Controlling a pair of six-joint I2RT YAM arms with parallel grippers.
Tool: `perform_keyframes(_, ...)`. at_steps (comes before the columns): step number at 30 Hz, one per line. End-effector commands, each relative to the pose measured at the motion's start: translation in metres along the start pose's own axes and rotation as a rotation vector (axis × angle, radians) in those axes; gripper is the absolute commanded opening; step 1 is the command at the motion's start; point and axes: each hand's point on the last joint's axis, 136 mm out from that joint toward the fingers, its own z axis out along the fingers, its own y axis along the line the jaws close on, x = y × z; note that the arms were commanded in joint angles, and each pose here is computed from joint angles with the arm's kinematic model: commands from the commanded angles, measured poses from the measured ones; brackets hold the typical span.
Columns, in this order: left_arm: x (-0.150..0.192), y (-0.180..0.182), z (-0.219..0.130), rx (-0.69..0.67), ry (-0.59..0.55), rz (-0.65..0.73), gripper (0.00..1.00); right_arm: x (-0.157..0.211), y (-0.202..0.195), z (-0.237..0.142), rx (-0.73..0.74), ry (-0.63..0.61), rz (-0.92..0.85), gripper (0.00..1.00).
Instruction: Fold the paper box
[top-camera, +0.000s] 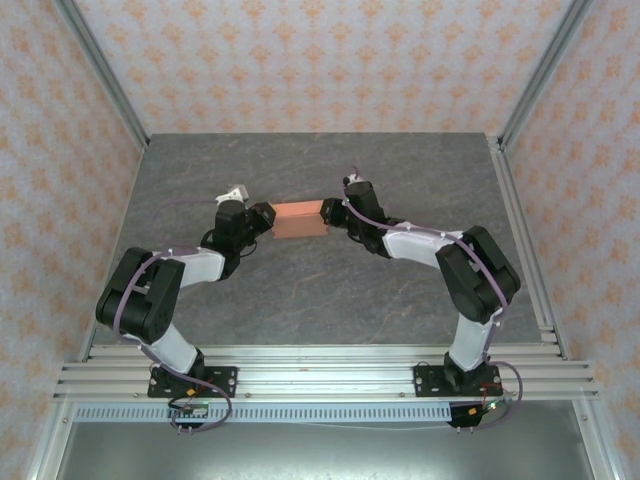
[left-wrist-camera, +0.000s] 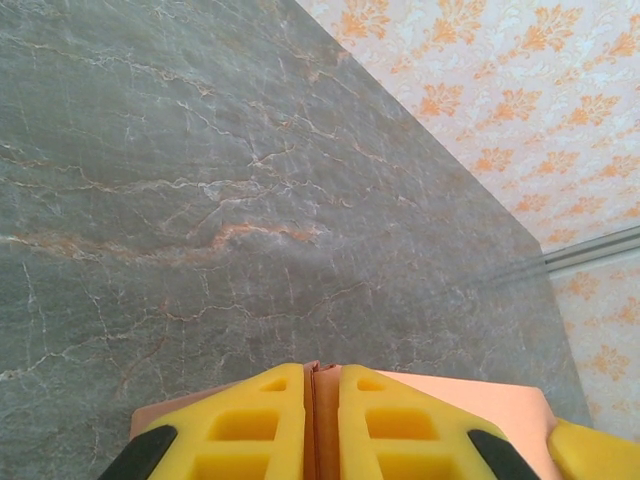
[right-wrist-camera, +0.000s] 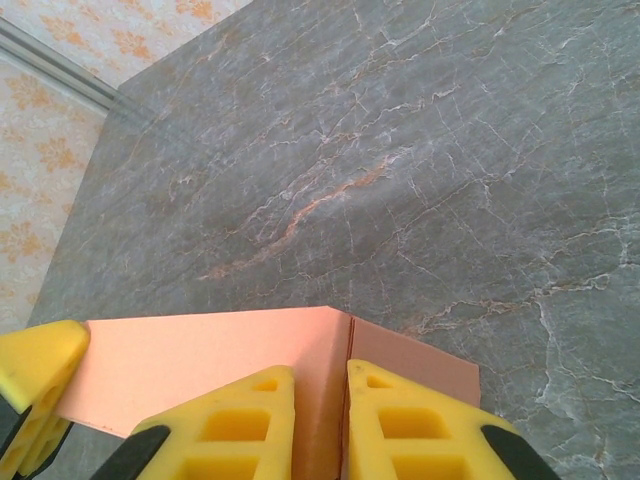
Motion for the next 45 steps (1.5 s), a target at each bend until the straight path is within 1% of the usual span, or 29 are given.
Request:
perform_keyframes(1, 0.095, 0.094, -0.022, -0.306, 0.309, -0.017, 0.06, 0.074, -0.063, -0.006, 0.196, 0.225, 0.012, 0.16)
perform_keyframes(6, 0.099, 0.075, -0.025, -0.235, 0.285, 0.052, 0.06, 0.075, -0.061, -0.020, 0.191, 0.201, -0.037, 0.17)
perform_keyframes(13, 0.106, 0.060, -0.035, -0.152, 0.214, 0.123, 0.06, 0.080, -0.056, -0.035, 0.169, 0.157, -0.085, 0.18)
perform_keyframes(14, 0.104, 0.058, -0.037, -0.142, 0.200, 0.127, 0.06, 0.080, -0.056, -0.036, 0.167, 0.152, -0.090, 0.20)
perform_keyframes(16, 0.100, 0.055, -0.038, -0.147, 0.200, 0.145, 0.17, 0.077, -0.055, -0.036, 0.169, 0.145, -0.094, 0.27)
perform_keyframes(21, 0.077, 0.029, -0.039, -0.135, 0.179, 0.199, 0.18, 0.052, -0.039, -0.036, 0.189, 0.140, -0.128, 0.29)
perform_keyframes(24, 0.061, 0.020, -0.042, -0.164, 0.157, 0.242, 0.20, 0.031, -0.030, -0.040, 0.200, 0.134, -0.156, 0.39)
perform_keyframes(27, 0.049, 0.014, -0.045, -0.183, 0.144, 0.276, 0.22, 0.005, -0.022, -0.050, 0.208, 0.133, -0.241, 0.50)
perform_keyframes(28, 0.046, 0.012, -0.046, -0.185, 0.141, 0.282, 0.22, -0.002, -0.017, -0.055, 0.198, 0.144, -0.287, 0.55)
perform_keyframes(29, 0.043, 0.010, -0.046, -0.184, 0.138, 0.287, 0.23, -0.007, -0.008, -0.059, 0.165, 0.152, -0.331, 0.57)
perform_keyframes(30, 0.040, 0.009, -0.047, -0.187, 0.135, 0.291, 0.23, -0.011, 0.005, -0.066, 0.119, 0.163, -0.391, 0.62)
perform_keyframes(33, 0.030, 0.004, -0.050, -0.182, 0.118, 0.287, 0.26, -0.015, 0.042, -0.081, -0.038, 0.205, -0.588, 0.69)
perform_keyframes(35, 0.024, 0.000, -0.051, -0.184, 0.113, 0.305, 0.27, -0.011, 0.063, -0.089, -0.153, 0.258, -0.708, 0.75)
perform_keyframes(37, 0.019, -0.001, -0.051, -0.181, 0.116, 0.307, 0.27, -0.004, 0.075, -0.094, -0.232, 0.334, -0.808, 0.82)
perform_keyframes(38, 0.017, -0.002, -0.051, -0.176, 0.114, 0.301, 0.27, 0.000, 0.078, -0.095, -0.259, 0.378, -0.845, 0.83)
perform_keyframes(41, 0.007, -0.005, -0.053, -0.173, 0.098, 0.289, 0.28, 0.009, 0.080, -0.093, -0.313, 0.509, -0.941, 0.87)
perform_keyframes(42, 0.003, -0.005, -0.055, -0.177, 0.090, 0.288, 0.29, 0.011, 0.078, -0.089, -0.311, 0.539, -0.973, 0.97)
perform_keyframes(43, -0.002, -0.005, -0.058, -0.180, 0.082, 0.284, 0.29, 0.012, 0.074, -0.084, -0.298, 0.565, -1.008, 0.99)
perform_keyframes(45, -0.009, -0.007, -0.063, -0.179, 0.065, 0.287, 0.30, 0.014, 0.069, -0.075, -0.277, 0.604, -1.067, 0.99)
